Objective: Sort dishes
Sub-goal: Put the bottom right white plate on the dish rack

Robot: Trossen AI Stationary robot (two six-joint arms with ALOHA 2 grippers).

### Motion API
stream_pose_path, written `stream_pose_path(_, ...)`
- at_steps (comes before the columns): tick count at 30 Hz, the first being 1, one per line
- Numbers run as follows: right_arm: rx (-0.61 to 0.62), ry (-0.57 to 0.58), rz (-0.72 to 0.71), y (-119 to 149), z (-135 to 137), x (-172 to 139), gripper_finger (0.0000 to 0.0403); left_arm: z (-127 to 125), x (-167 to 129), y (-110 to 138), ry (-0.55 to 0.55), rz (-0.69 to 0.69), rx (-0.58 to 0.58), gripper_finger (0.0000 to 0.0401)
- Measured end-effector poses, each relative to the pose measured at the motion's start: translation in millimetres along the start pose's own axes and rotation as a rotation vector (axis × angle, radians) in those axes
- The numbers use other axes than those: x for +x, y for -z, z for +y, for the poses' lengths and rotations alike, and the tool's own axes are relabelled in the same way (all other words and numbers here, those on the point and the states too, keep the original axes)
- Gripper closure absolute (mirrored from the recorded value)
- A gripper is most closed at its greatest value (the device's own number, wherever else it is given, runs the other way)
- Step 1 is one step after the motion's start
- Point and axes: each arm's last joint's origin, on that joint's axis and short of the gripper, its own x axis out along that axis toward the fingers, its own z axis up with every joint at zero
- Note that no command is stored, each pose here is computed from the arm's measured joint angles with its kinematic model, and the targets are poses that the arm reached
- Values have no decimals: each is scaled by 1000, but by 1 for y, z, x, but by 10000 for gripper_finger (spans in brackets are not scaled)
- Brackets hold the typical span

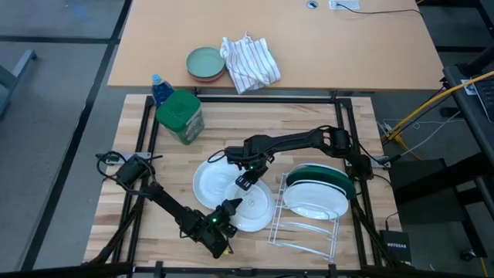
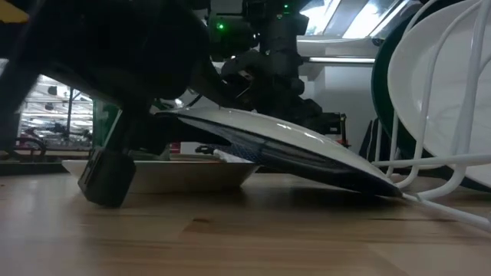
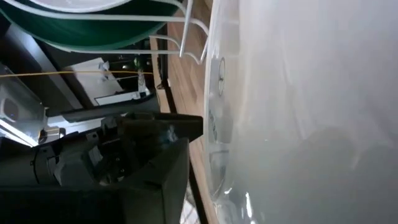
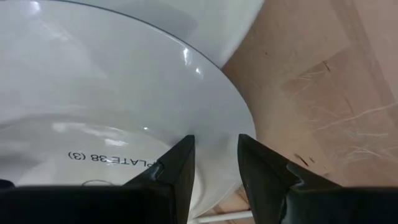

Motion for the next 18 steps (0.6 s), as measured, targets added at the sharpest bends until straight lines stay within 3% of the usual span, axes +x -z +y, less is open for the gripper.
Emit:
stream_pose_path(10, -1, 9, -14, -1, 0, 0, 276, 3, -10, -4, -17, -21, -59, 372)
stream_pose_path(18, -14, 15, -88, -6, 6, -12, 276, -1, -25, -7, -16, -59, -92, 372)
